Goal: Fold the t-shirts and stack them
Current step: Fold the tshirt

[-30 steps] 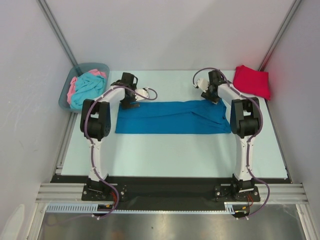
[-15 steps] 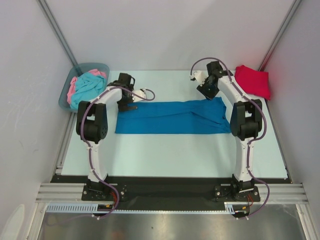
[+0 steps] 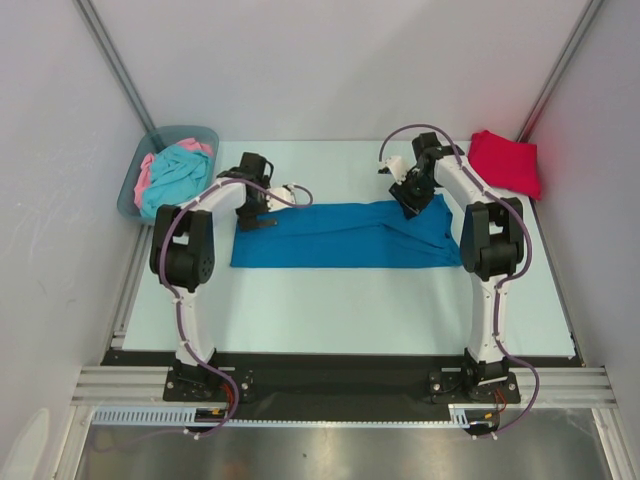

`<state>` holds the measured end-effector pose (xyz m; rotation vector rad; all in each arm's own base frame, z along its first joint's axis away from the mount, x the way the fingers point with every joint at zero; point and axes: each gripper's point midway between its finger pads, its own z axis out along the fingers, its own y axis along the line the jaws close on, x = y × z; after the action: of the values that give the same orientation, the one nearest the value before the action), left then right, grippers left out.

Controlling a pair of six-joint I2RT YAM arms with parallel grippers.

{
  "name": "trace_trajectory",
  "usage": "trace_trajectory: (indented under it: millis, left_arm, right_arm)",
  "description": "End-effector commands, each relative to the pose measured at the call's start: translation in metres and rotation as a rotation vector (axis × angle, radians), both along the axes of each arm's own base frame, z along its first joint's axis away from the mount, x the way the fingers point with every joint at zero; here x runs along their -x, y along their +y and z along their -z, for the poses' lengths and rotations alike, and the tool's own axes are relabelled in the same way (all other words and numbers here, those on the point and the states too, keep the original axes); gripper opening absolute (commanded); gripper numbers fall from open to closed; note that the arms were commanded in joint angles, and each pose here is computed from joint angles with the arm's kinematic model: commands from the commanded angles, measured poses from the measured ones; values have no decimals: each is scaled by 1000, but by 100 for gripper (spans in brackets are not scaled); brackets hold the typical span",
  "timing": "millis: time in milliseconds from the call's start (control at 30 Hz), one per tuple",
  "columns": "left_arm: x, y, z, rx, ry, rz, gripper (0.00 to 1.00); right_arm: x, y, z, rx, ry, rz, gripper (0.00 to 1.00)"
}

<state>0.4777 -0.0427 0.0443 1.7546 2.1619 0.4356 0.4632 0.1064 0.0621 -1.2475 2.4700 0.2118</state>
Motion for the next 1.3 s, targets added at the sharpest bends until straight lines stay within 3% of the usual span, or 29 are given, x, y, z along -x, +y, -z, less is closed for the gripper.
trace_trajectory:
  millis: [0, 633, 967, 1267]
  left_arm:
    - [-2, -9, -31, 27, -77, -10, 100]
    - [5, -17, -34, 14, -94, -39, 100]
    - [3, -21, -32, 13, -93, -33, 100]
    - [0, -24, -27, 24, -85, -30, 100]
  right_arm:
    - [-7, 10, -16, -53, -44, -13, 41]
    - [-35, 17, 23, -103, -61, 19, 41]
    - [-41, 24, 0, -135, -109, 41, 1]
    - [-19, 29, -27, -110, -117, -4, 2]
